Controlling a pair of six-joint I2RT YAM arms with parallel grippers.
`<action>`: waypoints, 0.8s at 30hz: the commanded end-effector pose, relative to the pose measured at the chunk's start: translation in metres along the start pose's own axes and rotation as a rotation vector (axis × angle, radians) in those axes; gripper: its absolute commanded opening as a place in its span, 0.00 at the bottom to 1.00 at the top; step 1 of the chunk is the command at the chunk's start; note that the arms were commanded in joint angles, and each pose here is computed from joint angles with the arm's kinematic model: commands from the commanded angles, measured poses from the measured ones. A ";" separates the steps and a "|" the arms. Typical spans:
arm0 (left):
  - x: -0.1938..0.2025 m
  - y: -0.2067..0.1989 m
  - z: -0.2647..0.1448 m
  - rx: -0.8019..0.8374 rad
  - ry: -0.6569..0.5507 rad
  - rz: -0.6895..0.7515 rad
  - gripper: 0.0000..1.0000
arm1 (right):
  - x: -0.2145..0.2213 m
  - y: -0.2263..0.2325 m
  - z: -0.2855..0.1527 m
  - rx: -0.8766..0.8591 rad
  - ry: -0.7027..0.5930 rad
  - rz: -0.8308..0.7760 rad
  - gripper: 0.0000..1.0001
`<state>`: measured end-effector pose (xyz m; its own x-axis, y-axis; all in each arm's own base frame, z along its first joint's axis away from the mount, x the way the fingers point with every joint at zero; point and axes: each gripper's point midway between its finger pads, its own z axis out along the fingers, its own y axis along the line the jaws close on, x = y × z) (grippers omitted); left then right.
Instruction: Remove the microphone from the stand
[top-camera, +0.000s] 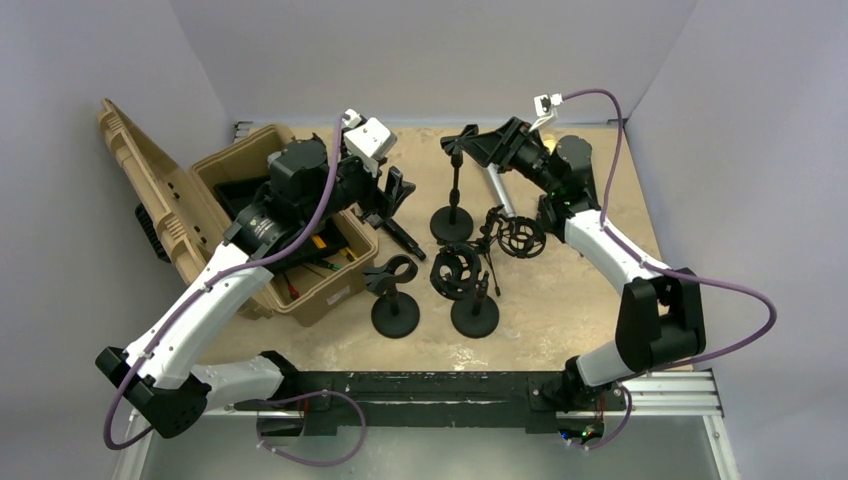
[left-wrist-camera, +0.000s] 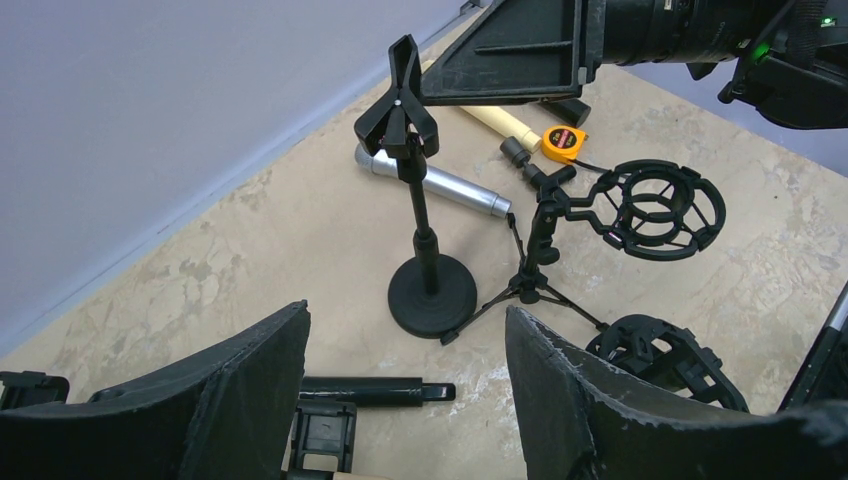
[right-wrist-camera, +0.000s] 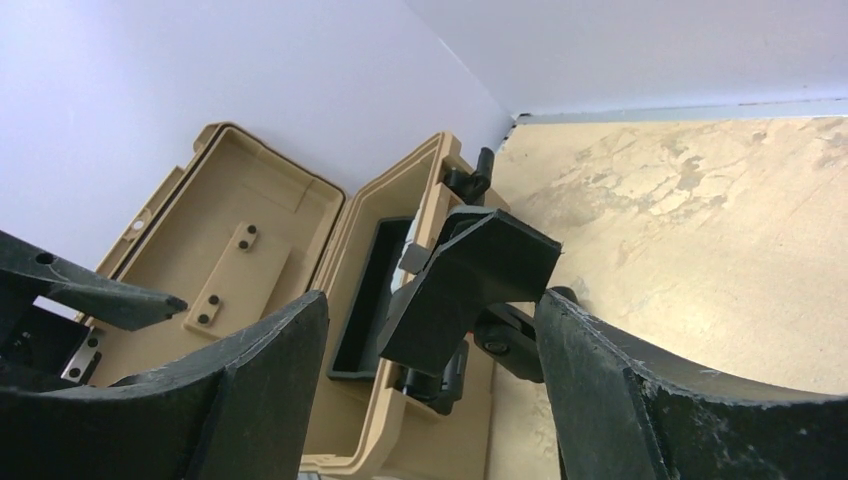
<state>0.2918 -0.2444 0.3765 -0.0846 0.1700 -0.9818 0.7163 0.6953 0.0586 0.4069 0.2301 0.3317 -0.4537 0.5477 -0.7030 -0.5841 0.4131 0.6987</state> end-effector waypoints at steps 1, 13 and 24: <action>-0.012 -0.001 -0.001 -0.001 -0.050 0.020 0.70 | -0.028 0.013 0.009 -0.017 -0.078 -0.039 0.73; -0.012 -0.001 0.000 0.000 -0.048 0.020 0.70 | -0.016 -0.008 0.021 0.010 -0.059 -0.015 0.68; -0.011 0.000 0.000 -0.004 -0.045 0.021 0.71 | 0.015 -0.070 0.012 0.215 -0.003 -0.072 0.58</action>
<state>0.2907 -0.2457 0.3764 -0.0839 0.1709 -0.9817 0.7193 0.6922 0.0590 0.4372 0.2312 0.3156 -0.4155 0.5666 -0.7116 -0.5494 0.4672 0.6927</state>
